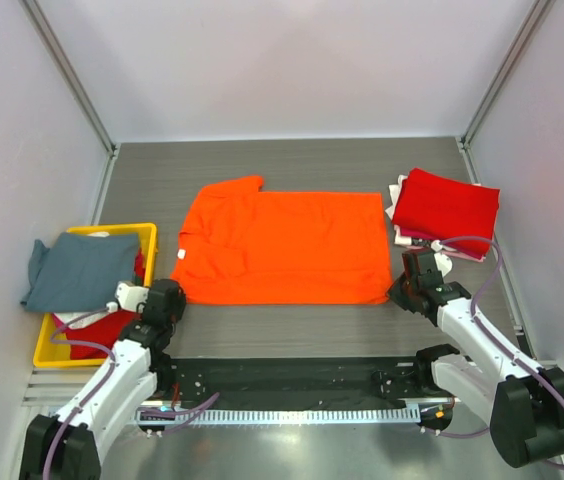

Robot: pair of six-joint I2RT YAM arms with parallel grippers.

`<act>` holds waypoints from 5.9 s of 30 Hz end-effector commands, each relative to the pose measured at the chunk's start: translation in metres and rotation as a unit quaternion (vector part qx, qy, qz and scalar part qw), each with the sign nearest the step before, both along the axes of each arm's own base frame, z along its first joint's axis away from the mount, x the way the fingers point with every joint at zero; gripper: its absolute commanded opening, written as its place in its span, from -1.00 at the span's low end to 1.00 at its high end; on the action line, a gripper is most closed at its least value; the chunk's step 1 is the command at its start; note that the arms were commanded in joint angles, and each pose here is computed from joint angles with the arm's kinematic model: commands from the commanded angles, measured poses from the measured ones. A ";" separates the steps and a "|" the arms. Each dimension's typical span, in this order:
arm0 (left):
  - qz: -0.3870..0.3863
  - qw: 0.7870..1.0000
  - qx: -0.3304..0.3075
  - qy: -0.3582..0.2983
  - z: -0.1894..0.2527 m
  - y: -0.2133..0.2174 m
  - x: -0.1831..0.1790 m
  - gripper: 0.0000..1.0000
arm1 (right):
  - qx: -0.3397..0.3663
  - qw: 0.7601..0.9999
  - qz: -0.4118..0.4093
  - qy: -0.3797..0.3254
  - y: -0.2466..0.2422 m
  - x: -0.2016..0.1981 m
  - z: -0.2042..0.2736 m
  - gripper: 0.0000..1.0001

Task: Fold and stack the t-shirts
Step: Fold the tshirt

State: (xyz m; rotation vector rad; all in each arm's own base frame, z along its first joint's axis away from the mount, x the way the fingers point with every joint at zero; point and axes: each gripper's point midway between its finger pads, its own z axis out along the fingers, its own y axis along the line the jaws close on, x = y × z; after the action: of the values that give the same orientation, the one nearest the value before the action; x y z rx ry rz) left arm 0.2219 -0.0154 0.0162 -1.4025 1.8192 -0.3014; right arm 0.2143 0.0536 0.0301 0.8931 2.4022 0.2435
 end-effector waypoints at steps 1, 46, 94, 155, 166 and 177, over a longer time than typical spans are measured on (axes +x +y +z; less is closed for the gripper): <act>-0.004 1.000 0.029 -0.012 0.012 0.004 0.013 -1.00 | 0.007 1.000 0.006 -0.015 0.003 0.005 0.005 -0.98; -0.111 0.991 -0.043 0.060 0.075 -0.019 -0.047 -0.99 | 0.022 1.000 -0.022 -0.005 -0.004 -0.028 0.052 -0.98; -0.162 0.962 0.098 -0.196 0.441 -0.009 0.045 -1.00 | -0.006 0.925 -0.050 -0.377 -0.025 0.051 0.414 -0.98; -0.177 0.974 -0.080 -0.120 0.056 0.005 0.224 -0.99 | 0.189 0.974 0.005 -0.126 -0.009 0.239 0.043 -0.97; -0.172 0.982 -0.009 -0.079 0.074 0.019 0.182 -0.99 | 0.135 0.986 0.030 -0.096 -0.011 0.205 0.025 -0.97; -0.162 0.986 0.006 -0.035 0.059 0.026 0.165 -0.99 | 0.015 0.998 0.033 -0.051 -0.004 0.193 0.033 -0.85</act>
State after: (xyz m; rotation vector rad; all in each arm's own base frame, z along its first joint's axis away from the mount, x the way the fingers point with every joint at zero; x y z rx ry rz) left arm 0.3921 0.0014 0.0793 -1.0702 1.9800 -0.5579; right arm 0.4115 0.0614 0.0461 0.8154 2.3802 0.4679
